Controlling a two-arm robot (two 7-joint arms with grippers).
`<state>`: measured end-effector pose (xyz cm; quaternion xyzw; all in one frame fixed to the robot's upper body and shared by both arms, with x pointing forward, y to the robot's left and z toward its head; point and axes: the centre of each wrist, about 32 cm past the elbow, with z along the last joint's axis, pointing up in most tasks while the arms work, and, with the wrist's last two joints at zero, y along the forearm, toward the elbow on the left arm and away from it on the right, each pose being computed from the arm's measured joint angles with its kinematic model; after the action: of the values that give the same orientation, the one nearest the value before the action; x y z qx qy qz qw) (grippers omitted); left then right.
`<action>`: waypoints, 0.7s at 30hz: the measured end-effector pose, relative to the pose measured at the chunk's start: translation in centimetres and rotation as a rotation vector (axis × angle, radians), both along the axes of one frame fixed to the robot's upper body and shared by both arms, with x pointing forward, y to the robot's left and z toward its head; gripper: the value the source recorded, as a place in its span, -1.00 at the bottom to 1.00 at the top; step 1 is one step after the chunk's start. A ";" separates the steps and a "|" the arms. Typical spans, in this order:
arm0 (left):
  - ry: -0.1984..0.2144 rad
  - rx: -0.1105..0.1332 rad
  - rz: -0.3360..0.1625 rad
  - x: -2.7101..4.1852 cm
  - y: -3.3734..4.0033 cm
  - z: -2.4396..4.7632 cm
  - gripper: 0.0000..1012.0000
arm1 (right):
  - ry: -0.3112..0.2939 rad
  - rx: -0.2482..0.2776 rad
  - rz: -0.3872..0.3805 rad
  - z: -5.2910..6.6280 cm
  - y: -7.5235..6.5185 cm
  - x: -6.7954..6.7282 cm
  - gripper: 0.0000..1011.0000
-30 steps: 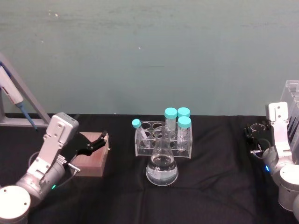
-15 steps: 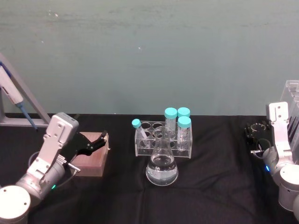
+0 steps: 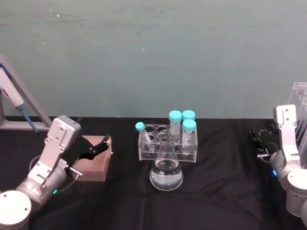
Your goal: Place the experimental apparatus aside using one hand.
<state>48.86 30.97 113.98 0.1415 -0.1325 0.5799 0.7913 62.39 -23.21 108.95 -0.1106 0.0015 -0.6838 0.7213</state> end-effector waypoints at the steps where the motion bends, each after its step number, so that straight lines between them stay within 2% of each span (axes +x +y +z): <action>1: 0.000 0.000 0.000 0.00 0.00 0.00 0.98 | 0.000 0.000 0.000 0.0 0.0 0.0 0.26; 3: 0.000 0.000 0.000 0.00 0.00 0.00 0.98 | 0.000 0.000 0.000 0.0 0.0 0.0 0.41; 5: 0.000 0.000 0.000 0.00 0.00 0.00 0.98 | 0.000 0.000 0.000 0.0 0.0 0.0 0.48; 6: 0.000 0.000 0.000 0.00 0.00 0.00 0.98 | 0.001 0.000 0.000 0.0 0.0 0.0 0.59; 15: 0.000 0.000 0.000 0.00 0.00 0.00 0.98 | 0.001 0.000 0.000 0.0 0.0 0.0 0.98; 21: 0.000 0.000 0.000 0.00 0.00 0.00 0.98 | 0.001 0.000 0.000 0.0 0.0 0.0 0.98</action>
<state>48.86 30.97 113.98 0.1415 -0.1325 0.5799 0.7913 62.39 -23.21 108.95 -0.1109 0.0018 -0.6838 0.7212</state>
